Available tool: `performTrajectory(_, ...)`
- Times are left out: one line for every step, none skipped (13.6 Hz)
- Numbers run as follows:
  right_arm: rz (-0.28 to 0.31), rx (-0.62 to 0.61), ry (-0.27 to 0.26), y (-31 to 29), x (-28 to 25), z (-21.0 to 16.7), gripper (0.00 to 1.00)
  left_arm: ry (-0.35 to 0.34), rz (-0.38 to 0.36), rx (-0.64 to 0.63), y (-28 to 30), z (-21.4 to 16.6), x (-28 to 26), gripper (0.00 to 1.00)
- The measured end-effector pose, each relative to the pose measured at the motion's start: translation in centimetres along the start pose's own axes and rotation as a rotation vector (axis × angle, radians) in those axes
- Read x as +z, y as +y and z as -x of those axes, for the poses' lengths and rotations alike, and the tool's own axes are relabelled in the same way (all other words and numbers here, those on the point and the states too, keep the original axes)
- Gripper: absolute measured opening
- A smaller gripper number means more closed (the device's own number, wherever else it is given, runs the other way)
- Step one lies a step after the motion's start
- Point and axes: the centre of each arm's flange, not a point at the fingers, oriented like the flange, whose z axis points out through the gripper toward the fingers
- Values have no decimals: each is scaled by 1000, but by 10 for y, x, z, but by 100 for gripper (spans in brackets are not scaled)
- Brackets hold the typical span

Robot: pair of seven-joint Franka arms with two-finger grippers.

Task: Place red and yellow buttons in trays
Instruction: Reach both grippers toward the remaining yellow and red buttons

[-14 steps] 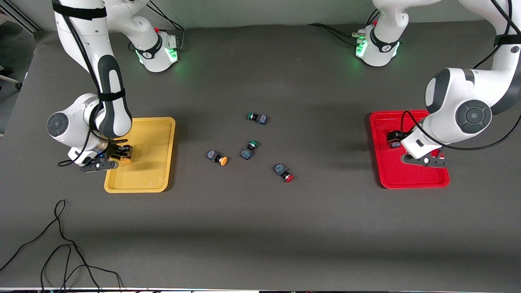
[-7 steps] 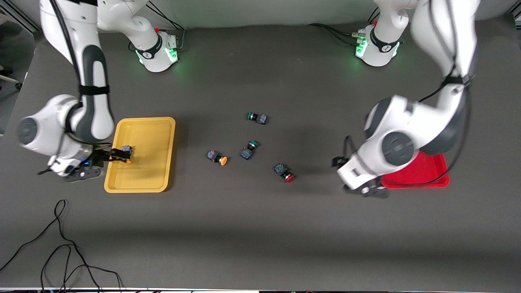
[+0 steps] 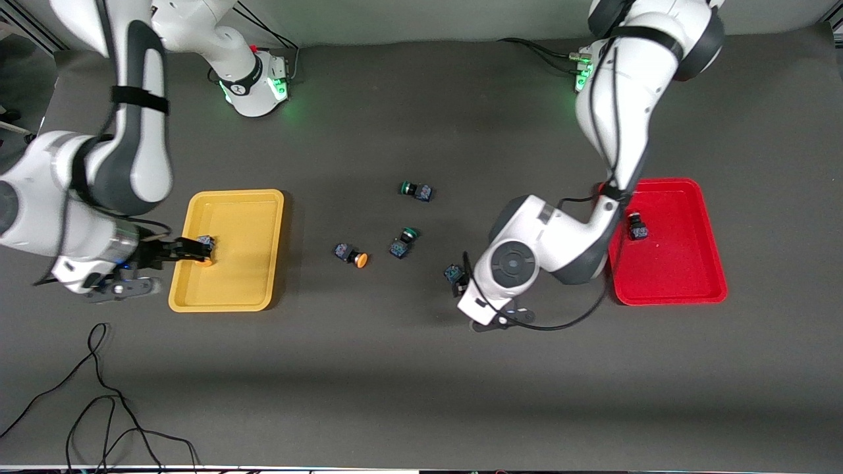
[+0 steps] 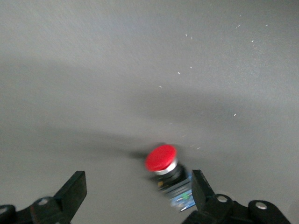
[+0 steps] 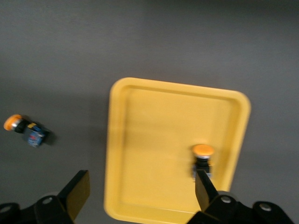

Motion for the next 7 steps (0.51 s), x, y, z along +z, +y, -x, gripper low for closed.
performTrajectory(10,3,2,-33,4,-1,100,-11,14,-49,3,1,16,100)
performTrajectory(14,-8,1,-68,11,-1,100,-28,21,-91,4,1,30,100)
performTrajectory(5,-32,-8,-103,21,1,100,-44,23,-124,3,1,42,100)
performTrajectory(-1,-61,-15,-132,34,2,100,-54,19,-152,2,1,50,100)
performTrajectory(-2,-93,-17,-156,48,3,100,-59,16,-176,2,1,54,100)
performTrajectory(-2,-131,-15,-177,61,4,100,-61,14,-191,2,2,54,99)
performTrajectory(-1,-181,-11,-198,72,6,100,-63,15,-199,2,2,54,97)
